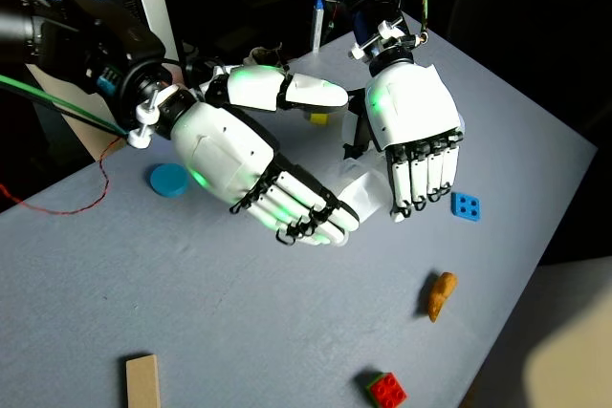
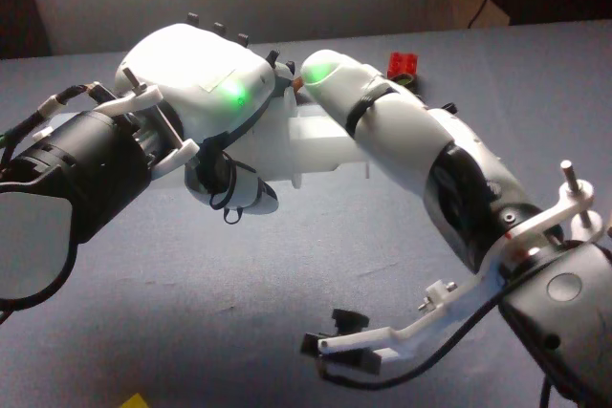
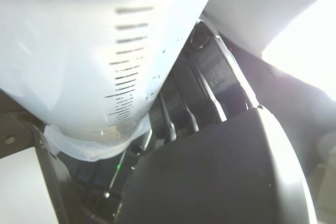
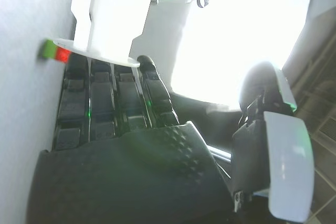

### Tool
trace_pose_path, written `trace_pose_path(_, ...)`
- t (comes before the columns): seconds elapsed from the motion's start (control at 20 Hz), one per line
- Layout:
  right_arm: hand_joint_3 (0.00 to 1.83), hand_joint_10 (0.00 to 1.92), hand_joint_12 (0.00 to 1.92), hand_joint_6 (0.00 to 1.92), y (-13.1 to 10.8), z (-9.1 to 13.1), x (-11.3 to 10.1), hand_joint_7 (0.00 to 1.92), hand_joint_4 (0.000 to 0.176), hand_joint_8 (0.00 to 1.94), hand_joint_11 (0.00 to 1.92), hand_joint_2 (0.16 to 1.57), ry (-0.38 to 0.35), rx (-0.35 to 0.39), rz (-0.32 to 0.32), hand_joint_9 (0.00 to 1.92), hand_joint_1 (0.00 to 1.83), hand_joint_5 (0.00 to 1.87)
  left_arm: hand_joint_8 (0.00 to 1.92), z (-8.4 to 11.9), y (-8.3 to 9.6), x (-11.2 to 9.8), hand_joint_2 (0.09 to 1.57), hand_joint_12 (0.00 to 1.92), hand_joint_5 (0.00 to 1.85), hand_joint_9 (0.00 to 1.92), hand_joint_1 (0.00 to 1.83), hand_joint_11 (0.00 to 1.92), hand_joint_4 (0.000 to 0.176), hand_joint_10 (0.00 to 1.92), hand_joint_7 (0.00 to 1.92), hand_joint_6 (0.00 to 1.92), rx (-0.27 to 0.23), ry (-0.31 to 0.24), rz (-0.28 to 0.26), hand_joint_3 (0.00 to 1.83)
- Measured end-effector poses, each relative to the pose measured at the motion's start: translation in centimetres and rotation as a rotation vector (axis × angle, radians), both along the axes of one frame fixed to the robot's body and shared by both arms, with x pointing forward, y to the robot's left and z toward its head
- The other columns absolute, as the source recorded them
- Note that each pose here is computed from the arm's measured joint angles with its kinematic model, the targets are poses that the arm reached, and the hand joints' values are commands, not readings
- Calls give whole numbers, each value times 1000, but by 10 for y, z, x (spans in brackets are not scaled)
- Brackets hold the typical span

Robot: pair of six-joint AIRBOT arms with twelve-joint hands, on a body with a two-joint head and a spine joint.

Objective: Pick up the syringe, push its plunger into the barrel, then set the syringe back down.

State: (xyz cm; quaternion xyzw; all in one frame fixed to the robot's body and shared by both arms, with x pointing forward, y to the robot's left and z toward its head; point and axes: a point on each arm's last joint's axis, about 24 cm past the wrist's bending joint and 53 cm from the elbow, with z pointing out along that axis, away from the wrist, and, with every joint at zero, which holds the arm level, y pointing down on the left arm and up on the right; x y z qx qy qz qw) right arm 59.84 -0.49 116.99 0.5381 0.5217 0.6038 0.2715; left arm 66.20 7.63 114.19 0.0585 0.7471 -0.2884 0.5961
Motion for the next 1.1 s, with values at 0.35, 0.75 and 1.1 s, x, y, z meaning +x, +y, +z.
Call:
trace_pose_path(0.35,2,3,311,1,20,4,-6,90,0,2,0,1032,17,36,37,92,59,50,1066,-2,-3,-2,1111,1267,986,953,1380,908,0,1254,909,853,-3,13,-12,0)
trace_pose_path(0.75,1,3,304,3,18,4,-5,95,0,3,0,1033,17,27,61,95,63,48,1076,-1,-7,-4,1109,1172,963,972,1381,932,0,1192,918,894,-6,16,-22,0)
trace_pose_path(1.1,1,1,265,3,-24,5,2,86,0,1,0,1035,3,-32,49,86,90,55,1092,-4,-23,-10,1119,1281,982,918,1376,869,0,1279,894,878,-17,18,-53,1)
